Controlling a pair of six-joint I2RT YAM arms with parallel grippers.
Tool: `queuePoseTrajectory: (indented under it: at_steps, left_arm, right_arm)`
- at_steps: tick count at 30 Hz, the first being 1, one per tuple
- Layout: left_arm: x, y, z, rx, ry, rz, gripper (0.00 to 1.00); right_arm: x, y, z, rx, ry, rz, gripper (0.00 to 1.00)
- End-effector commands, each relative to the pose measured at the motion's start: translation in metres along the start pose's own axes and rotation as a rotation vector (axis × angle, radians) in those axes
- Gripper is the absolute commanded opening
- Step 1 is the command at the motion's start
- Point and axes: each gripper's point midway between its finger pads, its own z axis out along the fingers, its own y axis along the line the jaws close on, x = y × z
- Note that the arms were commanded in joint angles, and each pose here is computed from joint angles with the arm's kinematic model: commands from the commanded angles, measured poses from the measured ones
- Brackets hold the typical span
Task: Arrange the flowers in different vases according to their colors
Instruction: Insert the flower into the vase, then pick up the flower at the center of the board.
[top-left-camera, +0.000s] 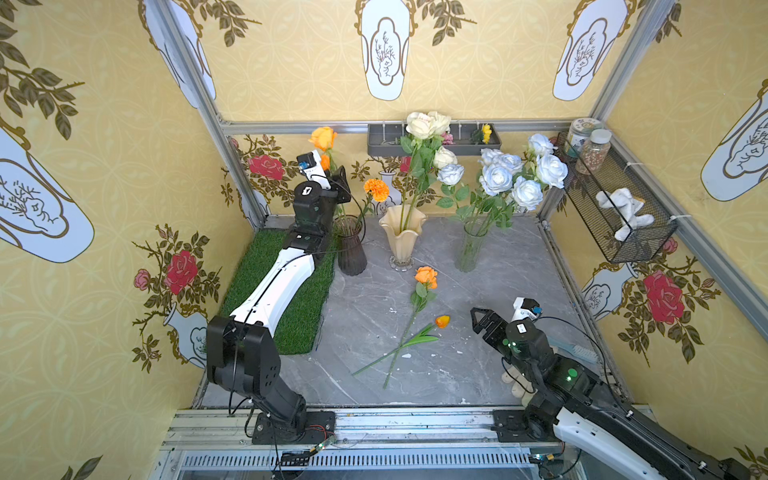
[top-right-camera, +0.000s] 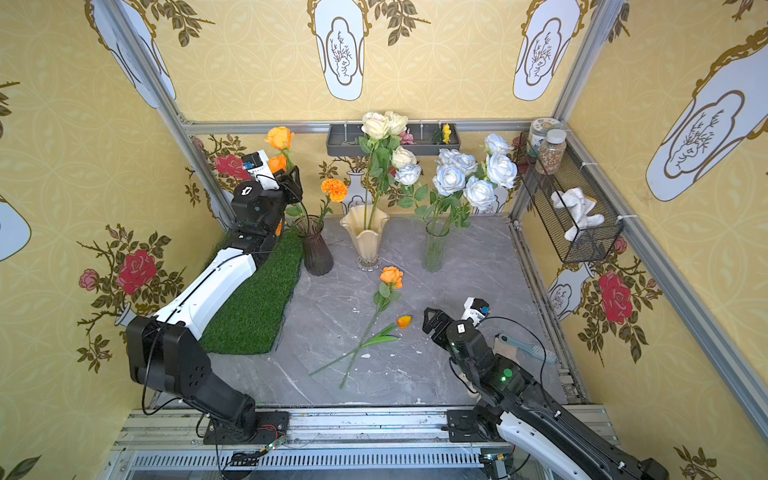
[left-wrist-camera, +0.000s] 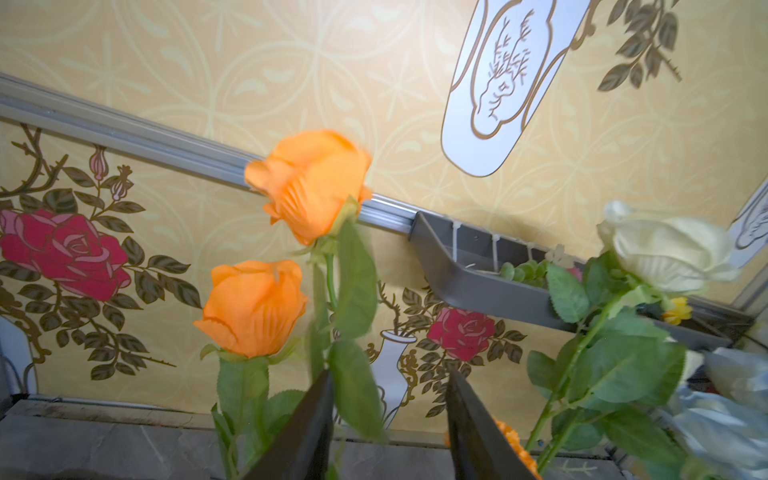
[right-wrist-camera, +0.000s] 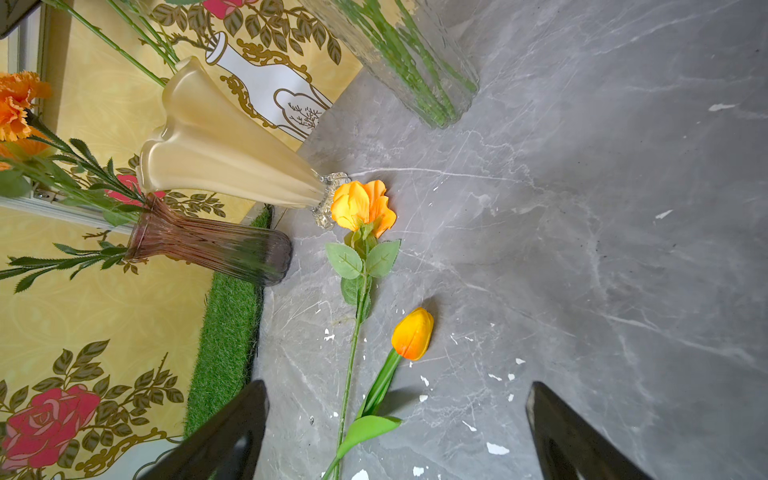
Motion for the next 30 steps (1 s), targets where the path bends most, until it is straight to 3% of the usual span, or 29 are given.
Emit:
queuePoseTrajectory:
  at_steps: [1, 8, 14, 21, 30]
  left_arm:
    - [-0.026, -0.016, -0.01, 0.065, -0.044, -0.051, 0.53]
    - [-0.077, -0.029, -0.062, 0.102, -0.103, -0.158, 0.62]
    - [-0.061, -0.029, -0.133, 0.076, -0.004, -0.198, 0.64]
    - [0.027, -0.03, -0.196, 0.023, 0.255, -0.142, 0.66]
    - [0.201, -0.06, -0.23, 0.012, 0.724, -0.132, 0.67]
  right_arm:
    - [-0.007, 0.007, -0.002, -0.036, -0.034, 0.007, 0.97]
    - [-0.006, 0.004, -0.006, -0.03, -0.025, 0.02, 0.97]
    - [-0.001, 0.006, -0.004, -0.015, 0.017, 0.004, 0.97]
    - [0.01, 0.014, 0.005, 0.036, 0.107, -0.056, 0.97]
    - [0.018, 0.016, 0.014, 0.095, 0.169, -0.079, 0.97]
